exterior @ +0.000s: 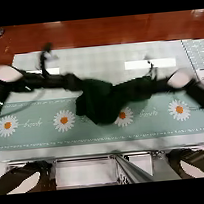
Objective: Fold the shirts.
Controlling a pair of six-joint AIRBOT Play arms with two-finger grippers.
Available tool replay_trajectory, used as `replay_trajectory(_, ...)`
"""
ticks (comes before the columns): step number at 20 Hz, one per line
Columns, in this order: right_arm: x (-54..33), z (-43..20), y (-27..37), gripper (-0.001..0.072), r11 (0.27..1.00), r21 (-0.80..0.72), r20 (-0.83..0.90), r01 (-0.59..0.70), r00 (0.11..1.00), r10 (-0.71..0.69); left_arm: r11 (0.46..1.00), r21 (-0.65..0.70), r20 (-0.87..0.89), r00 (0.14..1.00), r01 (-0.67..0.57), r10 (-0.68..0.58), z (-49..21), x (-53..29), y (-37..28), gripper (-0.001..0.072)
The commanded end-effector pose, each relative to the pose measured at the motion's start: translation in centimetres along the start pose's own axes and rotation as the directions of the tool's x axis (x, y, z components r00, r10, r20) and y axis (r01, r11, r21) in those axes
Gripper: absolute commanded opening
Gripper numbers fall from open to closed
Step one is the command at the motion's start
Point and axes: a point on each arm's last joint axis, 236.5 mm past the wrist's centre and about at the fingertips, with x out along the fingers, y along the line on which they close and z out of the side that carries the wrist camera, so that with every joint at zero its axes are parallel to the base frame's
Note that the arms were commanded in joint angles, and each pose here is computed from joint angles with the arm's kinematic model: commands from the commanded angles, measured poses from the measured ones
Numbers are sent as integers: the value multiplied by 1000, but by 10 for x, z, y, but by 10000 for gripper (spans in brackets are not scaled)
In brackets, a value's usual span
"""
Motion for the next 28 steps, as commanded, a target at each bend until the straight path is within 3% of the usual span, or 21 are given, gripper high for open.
replay_trajectory(1,-148,115,63,21,981,-188,351,52,936,17,988,149,299,954,-37,-10,101,-100,-55,34)
replay_trajectory(4,-279,127,137,21,921,-359,563,151,822,85,949,290,493,869,-126,-35,144,-199,-120,34)
replay_trajectory(9,-420,33,211,21,803,-522,736,289,628,253,814,432,670,742,-387,-3,116,-312,-207,34)
replay_trajectory(13,-457,-33,205,22,773,-515,778,370,580,240,705,444,760,649,-552,30,68,-346,-254,34)
replay_trajectory(17,-464,-63,182,22,801,-451,796,394,584,160,623,444,809,588,-643,30,28,-364,-282,34)
replay_trajectory(22,-416,-66,137,22,834,-395,688,385,726,-9,660,470,756,653,-586,42,31,-349,-266,34)
replay_trajectory(25,-359,-56,103,22,869,-359,556,341,826,-95,757,415,639,754,-504,152,54,-306,-195,34)
replay_trajectory(28,-290,-33,52,21,905,-278,450,323,876,-174,888,316,433,884,-333,177,65,-231,-103,34)
